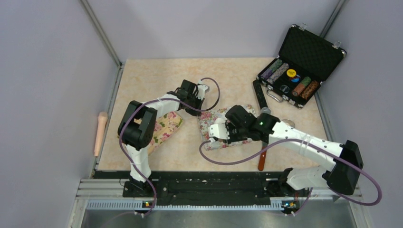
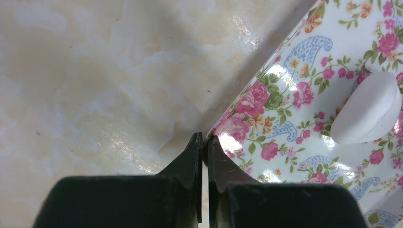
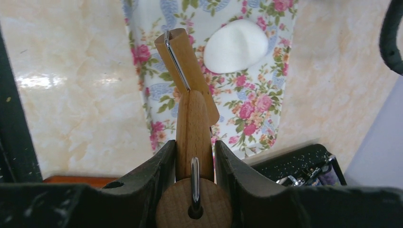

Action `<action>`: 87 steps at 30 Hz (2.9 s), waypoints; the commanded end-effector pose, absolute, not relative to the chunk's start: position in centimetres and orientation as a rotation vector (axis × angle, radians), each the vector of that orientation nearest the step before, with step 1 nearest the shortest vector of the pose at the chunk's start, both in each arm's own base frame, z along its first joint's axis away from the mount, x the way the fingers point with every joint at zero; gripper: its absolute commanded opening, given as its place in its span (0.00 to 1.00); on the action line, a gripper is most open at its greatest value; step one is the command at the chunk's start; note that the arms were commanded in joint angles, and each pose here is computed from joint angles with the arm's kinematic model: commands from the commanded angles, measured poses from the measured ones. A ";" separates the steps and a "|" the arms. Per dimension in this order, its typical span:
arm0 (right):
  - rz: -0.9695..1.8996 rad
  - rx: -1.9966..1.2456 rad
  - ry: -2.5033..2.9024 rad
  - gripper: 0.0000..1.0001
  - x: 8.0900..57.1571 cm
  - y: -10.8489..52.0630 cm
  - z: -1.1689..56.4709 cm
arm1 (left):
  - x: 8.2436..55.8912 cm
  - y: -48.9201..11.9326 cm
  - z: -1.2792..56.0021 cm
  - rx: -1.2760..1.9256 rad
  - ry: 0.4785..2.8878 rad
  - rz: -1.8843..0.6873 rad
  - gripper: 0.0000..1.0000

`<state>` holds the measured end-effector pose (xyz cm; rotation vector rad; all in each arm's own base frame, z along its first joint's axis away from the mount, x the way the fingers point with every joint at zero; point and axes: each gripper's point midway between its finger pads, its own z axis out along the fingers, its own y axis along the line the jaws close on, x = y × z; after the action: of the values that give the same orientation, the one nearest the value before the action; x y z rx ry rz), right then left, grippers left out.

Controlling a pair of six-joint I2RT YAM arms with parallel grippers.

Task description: Roll out the dumpling wrappers from the dough

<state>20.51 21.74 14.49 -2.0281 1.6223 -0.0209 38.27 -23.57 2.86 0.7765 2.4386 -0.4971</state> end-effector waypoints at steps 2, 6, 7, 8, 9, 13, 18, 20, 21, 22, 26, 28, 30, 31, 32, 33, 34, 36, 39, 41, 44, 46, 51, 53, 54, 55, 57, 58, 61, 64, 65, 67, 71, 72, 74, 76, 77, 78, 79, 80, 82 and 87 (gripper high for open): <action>-0.141 -1.837 1.581 0.00 25.3 23.5 17.1 | 38.9 -22.9 2.0 0.766 2.444 -0.431 0.00; -0.155 -1.762 1.568 0.00 27.5 24.5 17.5 | 38.9 -22.9 1.9 0.767 2.444 -0.433 0.00; -0.150 -1.749 1.565 0.00 28.0 24.7 17.5 | 38.9 -23.0 1.9 0.769 2.444 -0.434 0.00; -0.145 -1.741 1.561 0.00 28.2 24.9 17.6 | 38.9 -22.9 1.9 0.768 2.444 -0.435 0.00; -0.144 -1.739 1.559 0.00 28.5 25.0 17.5 | 38.9 -22.9 2.0 0.766 2.444 -0.434 0.00; -0.131 -1.767 1.566 0.00 28.9 25.6 16.0 | 38.8 -23.0 2.0 0.768 2.442 -0.438 0.00; -0.126 -1.853 1.638 0.00 28.5 25.1 11.7 | 38.8 -23.0 2.1 0.770 2.438 -0.441 0.00; -0.127 -1.897 1.675 0.00 28.0 24.4 9.9 | 38.8 -23.0 2.1 0.770 2.437 -0.441 0.00; -0.121 -1.927 1.693 0.00 27.5 24.0 8.9 | 38.8 -23.0 2.1 0.770 2.436 -0.443 0.00; -0.106 -1.961 1.711 0.00 26.9 23.6 8.0 | 38.8 -23.0 2.1 0.771 2.435 -0.443 0.00; -0.044 -2.076 1.789 0.00 24.1 21.7 5.3 | 38.7 -23.1 2.2 0.773 2.433 -0.447 0.00; 0.004 -2.131 1.832 0.00 22.5 20.8 4.5 | 38.8 -23.0 2.2 0.772 2.431 -0.447 0.00; 0.078 -2.171 1.870 0.00 20.9 20.3 3.9 | 38.7 -23.0 2.2 0.773 2.432 -0.448 0.00; 0.115 -2.188 1.888 0.00 20.1 20.1 3.7 | 38.7 -23.0 2.2 0.775 2.431 -0.448 0.00; 0.149 -2.202 1.904 0.00 19.4 19.9 3.5 | 38.7 -23.1 2.2 0.775 2.430 -0.448 0.00; 0.181 -2.214 1.921 0.00 18.8 19.8 3.3 | 38.7 -23.0 2.2 0.772 2.432 -0.449 0.00; 0.205 -2.224 1.934 0.00 18.3 19.6 3.1 | 38.7 -23.1 2.2 0.775 2.430 -0.450 0.00; 0.228 -2.232 1.957 0.00 17.6 19.3 2.8 | 38.7 -23.1 2.2 0.775 2.431 -0.449 0.00; 0.247 -2.242 1.984 0.00 17.0 18.9 2.2 | 38.7 -23.0 2.2 0.774 2.431 -0.448 0.00; 0.283 -2.251 2.001 0.00 16.4 18.8 2.1 | 38.7 -23.0 2.2 0.774 2.431 -0.447 0.00; 0.320 -2.262 2.029 0.00 15.5 18.5 2.1 | 38.7 -23.0 2.2 0.773 2.431 -0.446 0.00; 0.336 -2.271 2.042 0.00 15.1 18.3 2.2 | 38.7 -23.0 2.2 0.774 2.431 -0.449 0.00; 0.365 -2.282 2.067 0.00 14.3 17.9 2.2 | 38.7 -23.0 2.2 0.772 2.430 -0.448 0.00; 0.380 -2.285 2.078 0.00 14.0 17.8 2.2 | 38.7 -23.1 2.3 0.773 2.429 -0.449 0.00; 0.389 -2.286 2.082 0.00 13.8 17.7 2.2 | 38.8 -23.0 2.3 0.772 2.428 -0.449 0.00; 0.401 -2.288 2.085 0.00 13.6 17.7 2.3 | 38.8 -23.1 2.3 0.774 2.427 -0.449 0.00; 0.413 -2.292 2.092 0.00 13.3 17.6 2.4 | 38.7 -23.0 2.2 0.774 2.429 -0.448 0.00; 0.419 -2.296 2.092 0.00 13.2 17.6 2.3 | 38.7 -23.1 2.3 0.773 2.428 -0.449 0.00; 0.420 -2.309 2.095 0.00 12.7 17.4 2.2 | 38.7 -23.1 2.2 0.774 2.428 -0.447 0.00; 0.414 -2.322 2.104 0.00 12.3 17.2 2.0 | 38.7 -23.1 2.2 0.774 2.428 -0.448 0.00; 0.411 -2.327 2.104 0.00 12.2 17.1 2.0 | 38.7 -23.1 2.2 0.774 2.430 -0.449 0.00; 0.416 -2.331 2.099 0.00 12.0 17.1 2.0 | 38.7 -23.0 2.2 0.773 2.429 -0.448 0.00; 0.427 -2.325 2.100 0.00 11.5 17.0 2.2 | 38.7 -23.0 2.2 0.774 2.428 -0.448 0.00; 0.429 -2.323 2.100 0.00 11.4 17.0 2.2 | 38.7 -23.1 2.2 0.775 2.428 -0.448 0.00; 0.431 -2.325 2.099 0.00 11.1 16.9 2.3 | 38.8 -23.1 2.3 0.774 2.428 -0.446 0.00; 0.432 -2.323 2.099 0.00 10.9 16.9 2.4 | 38.7 -23.0 2.2 0.774 2.429 -0.447 0.00; 0.430 -2.323 2.097 0.00 10.8 16.9 2.4 | 38.8 -23.0 2.2 0.772 2.429 -0.447 0.00; 0.429 -2.325 2.097 0.00 10.7 16.8 2.5 | 38.7 -23.0 2.2 0.774 2.431 -0.447 0.00; 0.427 -2.325 2.096 0.00 10.6 16.7 2.5 | 38.7 -23.0 2.2 0.773 2.430 -0.447 0.00; 0.429 -2.324 2.098 0.00 10.5 16.7 2.5 | 38.7 -23.0 2.2 0.773 2.429 -0.447 0.00; 0.427 -2.328 2.101 0.00 10.4 16.6 2.5 | 38.8 -23.0 2.2 0.772 2.430 -0.447 0.00; 0.422 -2.338 2.103 0.00 10.1 16.4 2.5 | 38.8 -23.0 2.2 0.773 2.429 -0.445 0.00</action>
<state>23.90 23.86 9.42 -1.9696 1.6259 0.0088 38.66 -23.39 2.91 0.7681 2.4287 -0.4869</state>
